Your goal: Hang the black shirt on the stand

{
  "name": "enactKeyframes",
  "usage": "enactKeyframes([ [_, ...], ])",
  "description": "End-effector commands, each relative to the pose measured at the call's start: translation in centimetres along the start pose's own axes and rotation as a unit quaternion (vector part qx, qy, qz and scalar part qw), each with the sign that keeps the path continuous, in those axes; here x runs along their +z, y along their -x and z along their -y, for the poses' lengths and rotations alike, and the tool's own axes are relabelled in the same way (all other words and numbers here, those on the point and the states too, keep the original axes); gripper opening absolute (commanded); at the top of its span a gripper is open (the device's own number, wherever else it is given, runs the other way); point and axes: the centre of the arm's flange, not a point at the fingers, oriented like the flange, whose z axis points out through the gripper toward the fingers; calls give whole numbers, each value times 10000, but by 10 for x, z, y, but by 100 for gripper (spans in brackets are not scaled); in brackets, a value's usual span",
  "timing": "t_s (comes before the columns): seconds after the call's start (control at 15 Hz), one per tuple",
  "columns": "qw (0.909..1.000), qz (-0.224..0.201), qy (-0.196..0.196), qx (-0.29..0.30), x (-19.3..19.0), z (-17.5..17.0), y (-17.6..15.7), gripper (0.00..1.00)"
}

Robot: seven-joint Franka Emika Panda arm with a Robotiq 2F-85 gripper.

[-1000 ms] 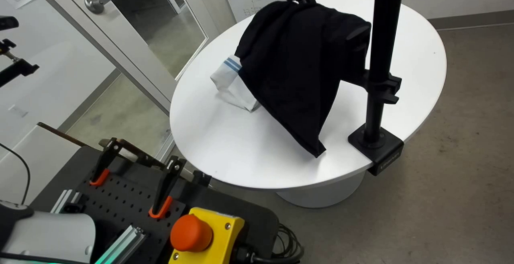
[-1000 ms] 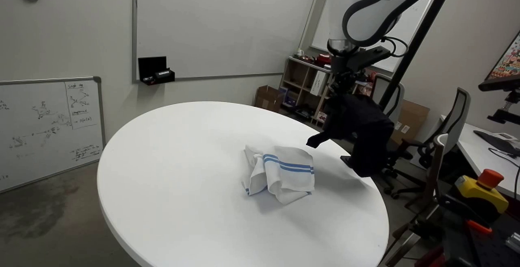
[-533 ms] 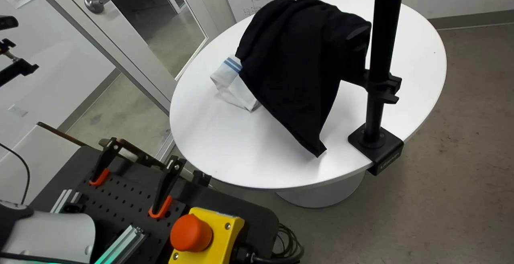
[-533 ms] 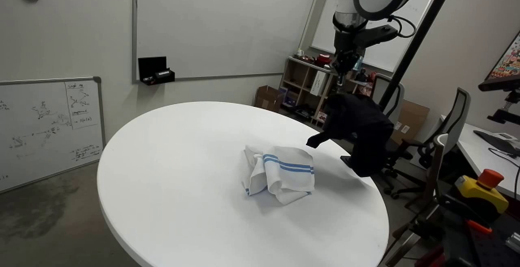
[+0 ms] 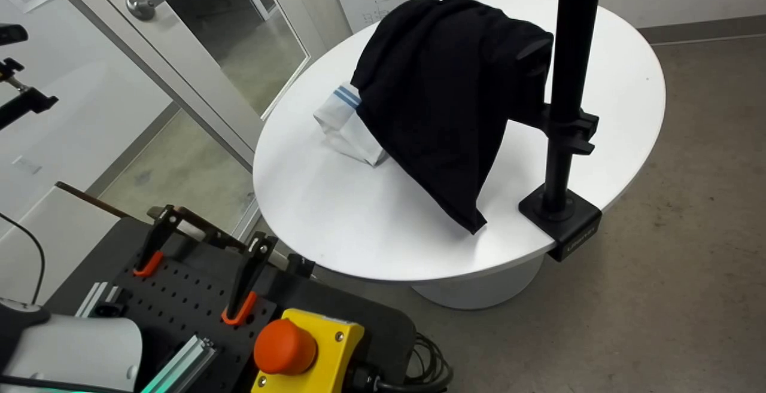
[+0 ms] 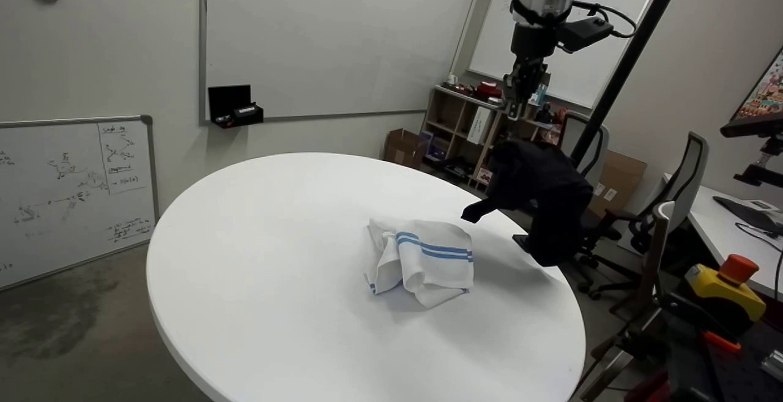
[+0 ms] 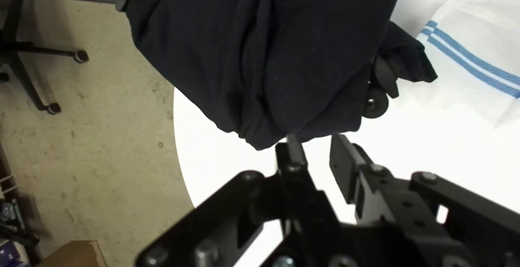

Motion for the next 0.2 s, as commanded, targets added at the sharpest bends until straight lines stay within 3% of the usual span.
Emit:
enactKeyframes([
  [0.0, 10000, 9, -3, -12, 1, 0, 1, 26],
  [0.13, 10000, 27, -7, -20, 2, 0, 2, 26],
])
